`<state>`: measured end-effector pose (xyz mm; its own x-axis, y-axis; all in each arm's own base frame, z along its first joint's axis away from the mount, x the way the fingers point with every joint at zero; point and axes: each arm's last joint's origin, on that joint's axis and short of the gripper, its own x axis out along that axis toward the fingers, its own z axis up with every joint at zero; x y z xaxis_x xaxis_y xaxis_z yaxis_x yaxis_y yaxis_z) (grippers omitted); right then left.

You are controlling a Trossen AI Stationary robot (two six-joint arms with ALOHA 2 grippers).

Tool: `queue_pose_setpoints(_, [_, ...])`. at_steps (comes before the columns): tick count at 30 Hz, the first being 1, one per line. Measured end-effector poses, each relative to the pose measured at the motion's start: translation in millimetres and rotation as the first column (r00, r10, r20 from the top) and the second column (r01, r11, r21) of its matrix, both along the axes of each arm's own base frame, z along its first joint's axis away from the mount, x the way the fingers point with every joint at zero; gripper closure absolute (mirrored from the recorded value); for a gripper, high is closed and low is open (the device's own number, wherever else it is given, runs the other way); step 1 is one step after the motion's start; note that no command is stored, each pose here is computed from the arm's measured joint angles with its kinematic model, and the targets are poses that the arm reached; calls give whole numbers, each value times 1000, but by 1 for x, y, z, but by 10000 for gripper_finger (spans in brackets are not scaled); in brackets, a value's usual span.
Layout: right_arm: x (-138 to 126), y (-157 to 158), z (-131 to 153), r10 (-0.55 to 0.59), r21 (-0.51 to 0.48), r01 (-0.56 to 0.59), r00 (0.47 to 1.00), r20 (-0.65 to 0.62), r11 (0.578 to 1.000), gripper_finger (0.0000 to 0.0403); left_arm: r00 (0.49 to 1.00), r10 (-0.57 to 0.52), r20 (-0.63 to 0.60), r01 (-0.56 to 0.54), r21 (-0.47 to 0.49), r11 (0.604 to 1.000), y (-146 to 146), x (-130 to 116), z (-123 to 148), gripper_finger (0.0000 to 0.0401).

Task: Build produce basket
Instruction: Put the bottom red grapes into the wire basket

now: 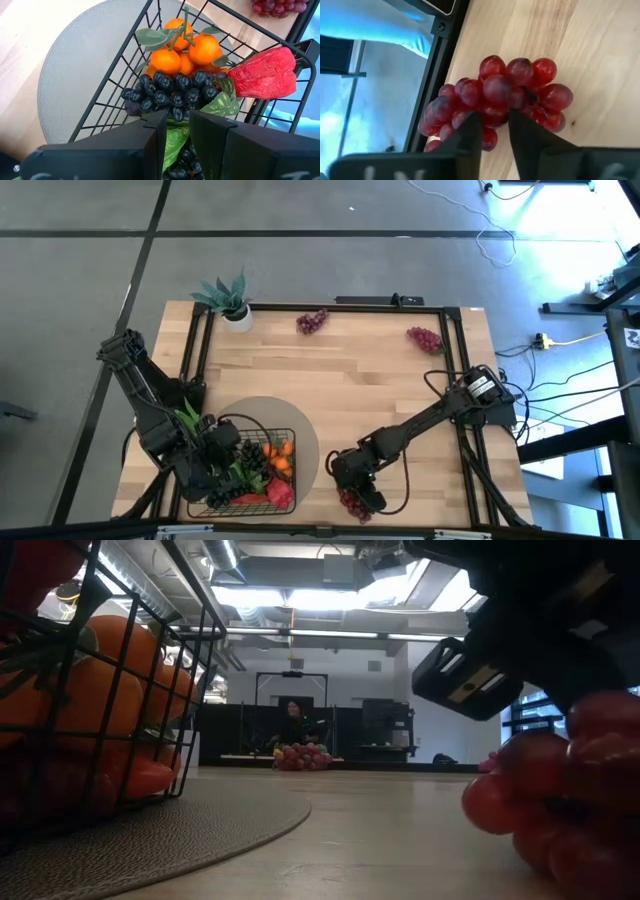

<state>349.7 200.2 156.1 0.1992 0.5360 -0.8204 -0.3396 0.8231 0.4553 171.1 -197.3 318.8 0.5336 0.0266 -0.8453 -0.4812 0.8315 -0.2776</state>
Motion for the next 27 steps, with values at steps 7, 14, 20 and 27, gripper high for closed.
queue_pose_setpoints(7, [2, -8, -1, -49, 3, 49, 998, -40, 999, 393, 1000, -6, 0, 6, 4, 1000, 0, 0, 0, 330])
queue_pose_setpoints(14, [6, -23, 13, -61, -21, 59, 994, -96, 998, 401, 1000, -14, -1, 14, 9, 1000, 0, 0, 0, 330])
queue_pose_setpoints(20, [16, -27, 43, -35, -22, 34, 998, -57, 999, 402, 1000, -14, 0, 14, 9, 1000, 0, 0, 0, 330])
queue_pose_setpoints(27, [33, -34, 91, -11, -40, 13, 999, 48, 999, 403, 1000, -28, -1, 28, 19, 999, 0, 0, 0, 330])
